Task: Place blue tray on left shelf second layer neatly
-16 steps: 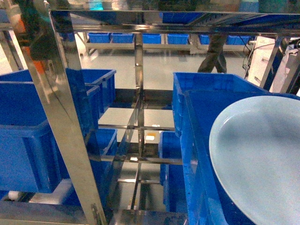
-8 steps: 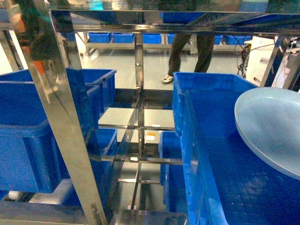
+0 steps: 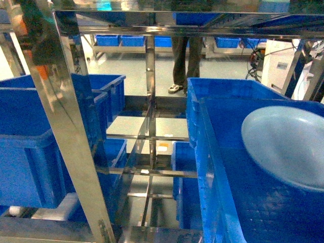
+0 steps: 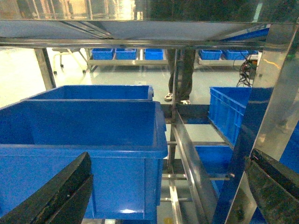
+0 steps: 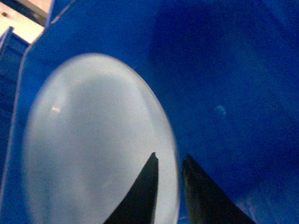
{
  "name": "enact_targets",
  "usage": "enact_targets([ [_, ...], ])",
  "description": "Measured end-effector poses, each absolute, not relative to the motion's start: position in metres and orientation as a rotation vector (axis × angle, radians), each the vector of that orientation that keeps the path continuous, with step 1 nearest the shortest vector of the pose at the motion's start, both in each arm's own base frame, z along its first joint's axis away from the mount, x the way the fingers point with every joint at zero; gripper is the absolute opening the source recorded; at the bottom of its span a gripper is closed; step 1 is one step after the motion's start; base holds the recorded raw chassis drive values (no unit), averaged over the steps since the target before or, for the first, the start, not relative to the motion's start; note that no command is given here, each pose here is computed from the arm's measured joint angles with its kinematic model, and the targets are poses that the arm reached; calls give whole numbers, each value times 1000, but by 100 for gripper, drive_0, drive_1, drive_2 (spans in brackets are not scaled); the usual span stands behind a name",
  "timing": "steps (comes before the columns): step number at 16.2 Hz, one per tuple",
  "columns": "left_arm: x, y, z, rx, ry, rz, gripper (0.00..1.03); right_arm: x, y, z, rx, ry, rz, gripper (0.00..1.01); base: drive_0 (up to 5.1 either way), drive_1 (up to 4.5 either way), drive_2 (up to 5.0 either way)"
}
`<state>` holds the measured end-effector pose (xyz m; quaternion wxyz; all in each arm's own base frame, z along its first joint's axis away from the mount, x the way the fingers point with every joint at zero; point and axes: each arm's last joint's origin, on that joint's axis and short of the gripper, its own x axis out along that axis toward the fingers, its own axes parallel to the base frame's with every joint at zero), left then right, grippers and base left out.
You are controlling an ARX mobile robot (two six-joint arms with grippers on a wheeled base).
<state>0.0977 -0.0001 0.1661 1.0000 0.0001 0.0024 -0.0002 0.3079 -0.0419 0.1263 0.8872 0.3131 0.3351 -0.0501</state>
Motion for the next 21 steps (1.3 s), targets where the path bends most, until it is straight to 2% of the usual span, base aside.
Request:
enact_targets([
  [2, 98, 0, 166, 0, 5, -1, 98, 302, -37, 147, 657, 657, -31, 36, 0, 0, 0],
  [4, 98, 0, 166, 0, 5, -1, 98, 281, -27, 163, 655, 652, 11, 58, 0, 0, 0],
  [5, 98, 0, 166, 0, 5, -1, 98, 266, -19, 173, 652, 659, 47, 71, 0, 0, 0],
  [7, 98, 0, 166, 1, 5, -1, 98, 218, -3, 181, 643, 740, 101, 97, 0, 0, 0],
  [8, 98, 0, 166, 0, 5, -1, 98, 190, 1, 182, 652, 790, 118, 99, 0, 0, 0],
  [9, 98, 0, 166, 0, 5, 0, 98, 167, 0, 184, 649, 823, 108, 98, 0, 0, 0],
  [10, 98, 0, 166, 1, 5, -1, 98, 140, -5, 188, 513, 710, 56, 98, 0, 0, 0],
  [11, 98, 0, 166, 1, 5, 0, 98, 138, -3, 191, 406, 635, 62, 98, 0, 0, 0],
  [12, 98, 0, 166, 0, 5, -1, 98, 139, 0, 195, 316, 588, 99, 98, 0, 0, 0],
  [13, 98, 0, 166, 1, 4, -1, 98, 141, 2, 195, 220, 438, 104, 94, 0, 0, 0],
  [14, 98, 0, 166, 0, 4, -1, 98, 138, 1, 187, 124, 273, 48, 85, 0, 0, 0],
  [15, 98, 0, 166, 1, 6, 2, 98, 132, 1, 174, 64, 139, 14, 72, 0, 0, 0],
  [17, 98, 0, 166, 1, 5, 0, 98, 128, 0, 182, 24, -1, 0, 48, 0, 0, 0],
  [20, 98, 0, 166, 1, 5, 0, 98, 123, 0, 178, 14, 6, 0, 19, 0, 0, 0],
  [21, 98, 0, 166, 1, 5, 0, 98, 122, 0, 177, 13, 4, 0, 15, 0, 0, 0],
])
